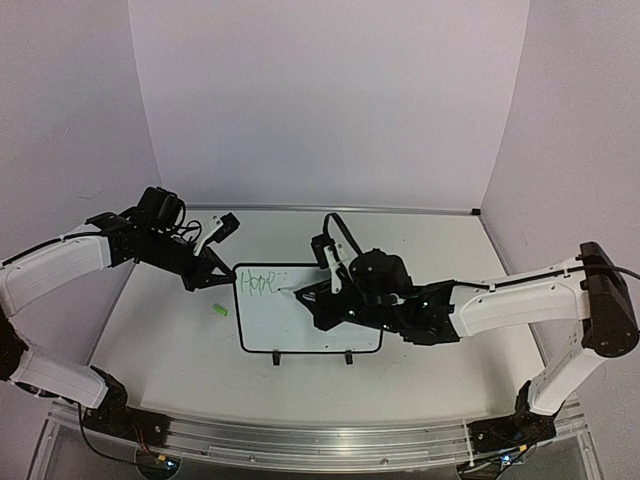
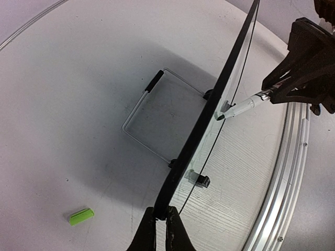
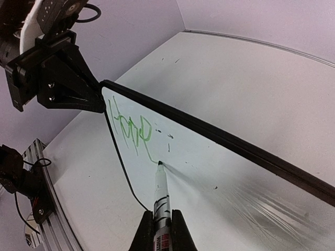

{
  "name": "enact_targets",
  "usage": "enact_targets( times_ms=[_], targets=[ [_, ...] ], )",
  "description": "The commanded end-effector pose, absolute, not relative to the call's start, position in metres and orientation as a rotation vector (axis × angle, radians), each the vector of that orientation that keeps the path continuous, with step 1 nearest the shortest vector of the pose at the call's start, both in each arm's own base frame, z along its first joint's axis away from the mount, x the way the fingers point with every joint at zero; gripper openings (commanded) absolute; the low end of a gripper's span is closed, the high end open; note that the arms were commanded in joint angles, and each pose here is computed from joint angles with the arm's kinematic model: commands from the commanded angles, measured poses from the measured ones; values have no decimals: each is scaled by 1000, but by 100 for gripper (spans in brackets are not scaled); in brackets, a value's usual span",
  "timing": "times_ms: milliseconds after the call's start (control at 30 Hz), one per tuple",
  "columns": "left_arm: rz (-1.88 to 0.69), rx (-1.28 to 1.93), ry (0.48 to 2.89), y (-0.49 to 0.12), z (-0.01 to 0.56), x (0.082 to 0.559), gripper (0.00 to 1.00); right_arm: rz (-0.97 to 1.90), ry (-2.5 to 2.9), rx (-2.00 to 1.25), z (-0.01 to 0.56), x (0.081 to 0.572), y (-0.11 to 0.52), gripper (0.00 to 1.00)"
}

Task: Write a sentence on the whiteboard

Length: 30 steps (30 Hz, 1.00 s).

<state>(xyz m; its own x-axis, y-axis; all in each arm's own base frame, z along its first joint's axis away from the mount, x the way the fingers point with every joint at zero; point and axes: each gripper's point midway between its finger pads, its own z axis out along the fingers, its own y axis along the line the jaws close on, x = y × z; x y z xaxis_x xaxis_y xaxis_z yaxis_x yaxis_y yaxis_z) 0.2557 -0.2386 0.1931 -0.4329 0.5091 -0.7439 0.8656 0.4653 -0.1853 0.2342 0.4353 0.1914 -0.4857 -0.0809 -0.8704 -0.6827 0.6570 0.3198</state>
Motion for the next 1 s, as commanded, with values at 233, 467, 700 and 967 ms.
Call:
enact_targets(
  times_ms=[233, 467, 700, 967],
  targets=[
    [-693, 1150, 2081, -235, 199, 258, 0, 985, 1787, -746, 241, 206, 427, 0],
    [-686, 1147, 2085, -235, 198, 258, 0, 996, 1763, -733, 253, 202, 416, 0],
    [-686, 1149, 2092, -235, 196, 259, 0, 964, 1784, -701, 246, 210, 402, 0],
    [-686, 1148, 2096, -235, 195, 259, 0, 912, 1793, -618, 243, 224, 391, 0]
  ],
)
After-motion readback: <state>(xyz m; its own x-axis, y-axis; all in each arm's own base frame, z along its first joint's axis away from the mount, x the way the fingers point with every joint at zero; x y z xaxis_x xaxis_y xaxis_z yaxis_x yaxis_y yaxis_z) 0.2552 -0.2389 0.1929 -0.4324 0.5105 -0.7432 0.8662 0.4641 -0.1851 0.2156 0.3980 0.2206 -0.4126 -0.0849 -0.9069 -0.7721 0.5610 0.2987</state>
